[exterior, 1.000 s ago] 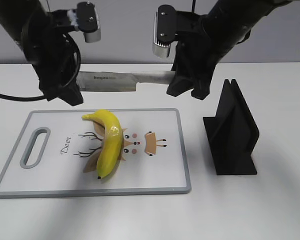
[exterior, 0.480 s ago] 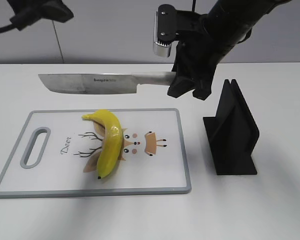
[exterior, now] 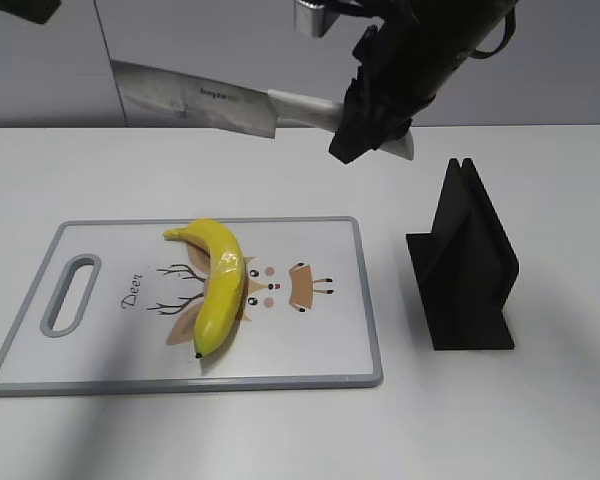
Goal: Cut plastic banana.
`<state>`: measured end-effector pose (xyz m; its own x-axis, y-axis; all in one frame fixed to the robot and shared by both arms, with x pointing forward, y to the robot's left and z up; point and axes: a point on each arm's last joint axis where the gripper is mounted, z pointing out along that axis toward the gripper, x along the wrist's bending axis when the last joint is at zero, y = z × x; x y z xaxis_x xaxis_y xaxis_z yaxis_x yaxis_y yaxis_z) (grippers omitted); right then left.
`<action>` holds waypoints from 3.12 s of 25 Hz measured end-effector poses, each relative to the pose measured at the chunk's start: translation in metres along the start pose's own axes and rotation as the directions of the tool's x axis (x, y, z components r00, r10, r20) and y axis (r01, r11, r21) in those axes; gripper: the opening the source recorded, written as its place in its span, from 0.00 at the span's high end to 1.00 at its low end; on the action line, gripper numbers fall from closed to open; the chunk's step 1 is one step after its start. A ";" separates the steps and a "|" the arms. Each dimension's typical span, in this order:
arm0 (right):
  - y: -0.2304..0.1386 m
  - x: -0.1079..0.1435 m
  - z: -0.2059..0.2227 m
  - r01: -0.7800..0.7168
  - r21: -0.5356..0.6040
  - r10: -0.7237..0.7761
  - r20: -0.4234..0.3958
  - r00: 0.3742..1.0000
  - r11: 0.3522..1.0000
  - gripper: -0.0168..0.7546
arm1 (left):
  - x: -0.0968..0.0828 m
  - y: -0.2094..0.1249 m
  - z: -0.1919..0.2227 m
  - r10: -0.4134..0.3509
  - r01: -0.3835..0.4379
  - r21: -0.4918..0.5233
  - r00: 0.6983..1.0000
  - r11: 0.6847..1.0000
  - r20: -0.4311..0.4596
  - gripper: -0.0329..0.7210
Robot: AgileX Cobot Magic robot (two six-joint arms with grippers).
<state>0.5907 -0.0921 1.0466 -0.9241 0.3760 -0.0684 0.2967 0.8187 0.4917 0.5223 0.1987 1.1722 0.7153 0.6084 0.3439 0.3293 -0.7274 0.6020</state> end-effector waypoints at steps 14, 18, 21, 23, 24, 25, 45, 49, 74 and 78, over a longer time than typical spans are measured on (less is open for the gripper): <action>-0.006 0.002 -0.014 -0.304 0.146 0.305 0.015 0.952 0.941 0.77 | 0.024 -0.056 -0.022 -0.536 0.535 0.235 0.842 0.811 -0.064 0.20; -0.006 0.005 -0.022 -0.367 0.153 0.368 0.022 0.930 0.918 0.77 | 0.008 -0.057 -0.047 -0.566 0.564 0.180 0.823 0.806 -0.040 0.22; -0.004 0.008 -0.035 -0.416 0.130 0.414 0.038 0.909 0.900 0.77 | -0.009 -0.069 -0.064 -0.564 0.563 0.164 0.825 0.810 -0.045 0.23; -0.003 0.011 -0.046 -0.452 0.103 0.449 0.050 0.892 0.886 0.77 | -0.023 -0.081 -0.072 -0.560 0.561 0.168 0.826 0.811 -0.055 0.23; -0.002 0.012 -0.051 -0.468 0.093 0.464 0.055 0.884 0.879 0.77 | -0.031 -0.088 -0.076 -0.561 0.561 0.168 0.826 0.810 -0.057 0.24; -0.001 0.013 -0.056 -0.480 0.080 0.476 0.059 0.877 0.874 0.77 | -0.041 -0.095 -0.081 -0.560 0.561 0.166 0.827 0.811 -0.057 0.24; 0.003 0.028 -0.106 -0.619 -0.046 0.620 0.073 0.781 0.784 0.77 | -0.181 -0.217 -0.124 -0.536 0.528 -0.095 0.836 0.844 -0.116 0.27; 0.003 0.033 -0.121 -0.614 -0.078 0.619 0.082 0.781 0.786 0.77 | -0.187 -0.225 -0.118 -0.553 0.542 -0.115 0.824 0.833 -0.121 0.27; -0.098 0.088 -0.126 -0.753 -0.141 0.757 0.268 0.596 0.642 0.77 | -0.178 -0.223 -0.110 -0.604 0.565 -0.237 0.782 0.790 -0.152 0.30; -0.114 0.099 -0.120 -0.780 -0.204 0.802 0.246 0.545 0.592 0.77 | -0.178 -0.223 -0.110 -0.604 0.565 -0.237 0.782 0.790 -0.152 0.32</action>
<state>0.4370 -0.1999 1.0877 -0.2060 0.9680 0.1431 0.8469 0.1032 0.5216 0.2537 0.2877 1.0559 0.2669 0.9636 0.0144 0.5181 -0.1561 0.8410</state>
